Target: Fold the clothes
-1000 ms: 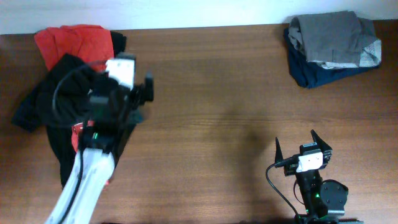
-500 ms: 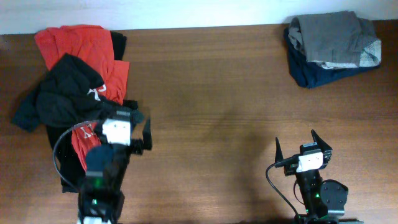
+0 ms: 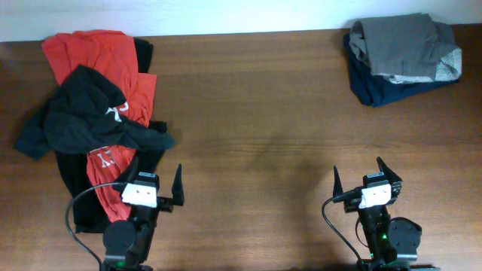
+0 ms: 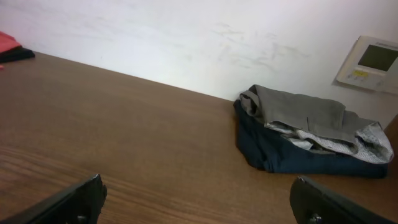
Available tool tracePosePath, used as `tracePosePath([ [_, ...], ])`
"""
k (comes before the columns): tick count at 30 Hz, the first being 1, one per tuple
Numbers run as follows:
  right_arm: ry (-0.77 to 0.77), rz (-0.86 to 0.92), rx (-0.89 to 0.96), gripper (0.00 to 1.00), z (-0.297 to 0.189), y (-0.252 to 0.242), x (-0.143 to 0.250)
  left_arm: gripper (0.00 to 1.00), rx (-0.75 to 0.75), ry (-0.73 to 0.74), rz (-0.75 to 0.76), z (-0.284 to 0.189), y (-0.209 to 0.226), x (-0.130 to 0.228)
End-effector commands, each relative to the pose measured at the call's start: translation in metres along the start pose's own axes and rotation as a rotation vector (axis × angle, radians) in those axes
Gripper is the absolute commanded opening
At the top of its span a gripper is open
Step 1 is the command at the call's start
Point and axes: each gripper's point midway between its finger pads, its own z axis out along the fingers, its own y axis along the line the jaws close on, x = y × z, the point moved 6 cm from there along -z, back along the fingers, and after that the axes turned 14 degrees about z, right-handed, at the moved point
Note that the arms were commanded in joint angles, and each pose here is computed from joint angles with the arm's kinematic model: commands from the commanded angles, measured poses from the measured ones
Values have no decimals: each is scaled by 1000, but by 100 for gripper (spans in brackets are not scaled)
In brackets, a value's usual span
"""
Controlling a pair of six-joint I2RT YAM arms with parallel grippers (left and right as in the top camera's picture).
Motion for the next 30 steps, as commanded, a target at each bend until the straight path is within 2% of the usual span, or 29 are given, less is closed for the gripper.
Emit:
tracePosePath([
  [1, 0, -4, 13, 99, 0, -1, 3, 99, -12, -17, -5, -7, 2, 2],
  [12, 0, -4, 13, 99, 0, -1, 3, 99, -39, -40, -4, -20, 3, 6],
  [19, 0, -4, 13, 99, 0, -1, 3, 99, -46, 17, -10, -21, 4, 17],
  [30, -1, -4, 13, 98, 0, -1, 2, 99, -63, 21, -11, -21, 7, 17],
])
